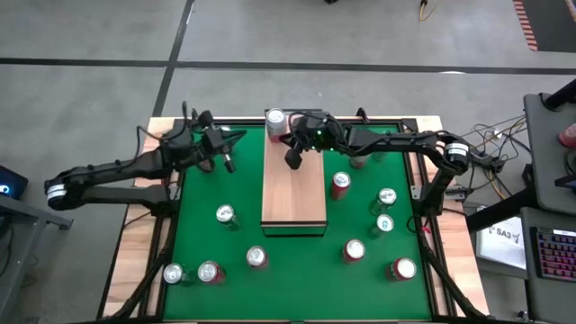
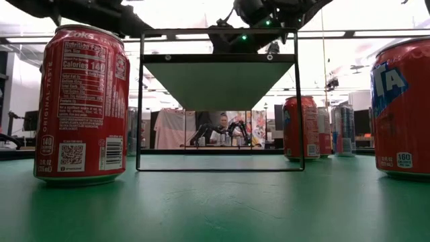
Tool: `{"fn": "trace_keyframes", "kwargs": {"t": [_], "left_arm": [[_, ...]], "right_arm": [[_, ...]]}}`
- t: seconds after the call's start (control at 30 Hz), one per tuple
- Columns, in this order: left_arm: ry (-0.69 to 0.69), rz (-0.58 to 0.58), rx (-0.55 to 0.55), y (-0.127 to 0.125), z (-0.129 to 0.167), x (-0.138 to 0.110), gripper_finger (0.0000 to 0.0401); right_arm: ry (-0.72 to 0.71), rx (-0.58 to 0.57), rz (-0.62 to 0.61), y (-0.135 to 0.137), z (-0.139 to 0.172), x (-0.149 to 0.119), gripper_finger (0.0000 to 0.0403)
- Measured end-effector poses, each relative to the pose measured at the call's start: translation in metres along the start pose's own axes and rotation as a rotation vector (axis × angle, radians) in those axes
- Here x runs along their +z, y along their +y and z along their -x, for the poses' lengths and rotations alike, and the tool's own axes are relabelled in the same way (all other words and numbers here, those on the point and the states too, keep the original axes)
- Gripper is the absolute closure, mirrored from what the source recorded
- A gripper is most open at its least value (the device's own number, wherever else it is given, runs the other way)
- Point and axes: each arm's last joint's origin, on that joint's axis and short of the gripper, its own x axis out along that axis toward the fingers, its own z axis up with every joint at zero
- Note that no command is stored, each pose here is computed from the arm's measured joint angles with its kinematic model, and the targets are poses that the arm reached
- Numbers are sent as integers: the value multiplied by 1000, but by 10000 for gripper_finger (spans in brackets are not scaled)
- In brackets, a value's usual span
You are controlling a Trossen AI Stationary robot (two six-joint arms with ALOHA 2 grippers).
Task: Place canned beverage on shelf
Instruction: Put the white can on the shelf
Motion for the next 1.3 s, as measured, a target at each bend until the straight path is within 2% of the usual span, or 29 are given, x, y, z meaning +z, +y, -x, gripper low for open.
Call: {"fn": "trace_keyframes", "kwargs": {"t": [0.3,0.7,1.03,1.2,1.3], "left_arm": [[16,-40,-4,2,10,-2,401],[51,-46,-22,-4,9,-15,401],[45,-47,-19,-4,9,-15,401],[46,-16,-19,-5,8,-15,401],[68,28,-27,-7,4,-18,401]], "right_arm": [[-27,-5,24,-2,0,12,390],[-39,-59,30,-15,1,14,390],[-50,-76,39,-22,1,15,390],[-23,-78,55,-22,1,13,390],[19,-127,46,-27,3,10,390]]}}
